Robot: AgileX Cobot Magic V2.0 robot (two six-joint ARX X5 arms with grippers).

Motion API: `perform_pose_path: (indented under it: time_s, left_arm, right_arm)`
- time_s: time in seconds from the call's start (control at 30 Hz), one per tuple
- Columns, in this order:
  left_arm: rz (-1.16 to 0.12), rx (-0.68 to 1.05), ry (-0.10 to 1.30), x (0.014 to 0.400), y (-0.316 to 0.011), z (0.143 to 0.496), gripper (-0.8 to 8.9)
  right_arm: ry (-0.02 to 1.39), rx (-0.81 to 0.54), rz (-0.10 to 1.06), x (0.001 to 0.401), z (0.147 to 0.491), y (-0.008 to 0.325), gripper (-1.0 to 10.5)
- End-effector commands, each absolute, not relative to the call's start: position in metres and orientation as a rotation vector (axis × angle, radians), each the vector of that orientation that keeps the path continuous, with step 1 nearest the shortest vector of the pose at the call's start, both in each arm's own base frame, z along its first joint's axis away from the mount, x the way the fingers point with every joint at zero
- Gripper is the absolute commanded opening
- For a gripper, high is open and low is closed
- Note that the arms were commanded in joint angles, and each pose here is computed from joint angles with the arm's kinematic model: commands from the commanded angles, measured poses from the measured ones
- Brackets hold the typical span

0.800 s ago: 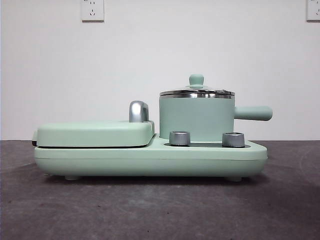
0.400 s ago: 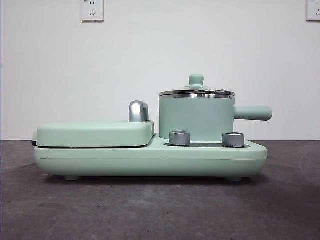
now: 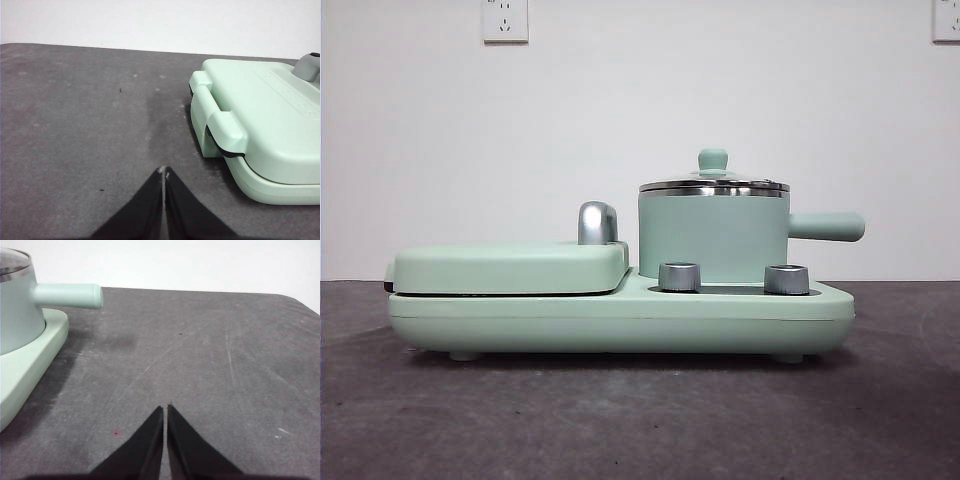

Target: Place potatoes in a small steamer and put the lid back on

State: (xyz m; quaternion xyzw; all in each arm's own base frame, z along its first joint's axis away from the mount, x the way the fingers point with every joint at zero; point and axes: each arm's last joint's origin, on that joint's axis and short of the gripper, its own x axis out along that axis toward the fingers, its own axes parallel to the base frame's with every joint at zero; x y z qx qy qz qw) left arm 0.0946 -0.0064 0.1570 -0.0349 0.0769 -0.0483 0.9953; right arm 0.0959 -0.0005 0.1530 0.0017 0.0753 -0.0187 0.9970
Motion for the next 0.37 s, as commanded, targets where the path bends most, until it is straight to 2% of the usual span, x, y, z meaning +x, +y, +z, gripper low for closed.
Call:
perform_pose_path:
  time_s: [0.03,0.37]
  left_arm:
    - [-0.094,-0.061,0.173,0.0955,-0.0063,0.1503,0.05]
    - [-0.094,-0.060,0.173,0.0955,-0.0063,0.1502,0.05]
  right_arm:
    - [0.153,0.018,-0.036,0.0961,0.1515,-0.0003,0.1]
    - [0.164,0.017,-0.036,0.0959,0.1505,-0.0003,0.1]
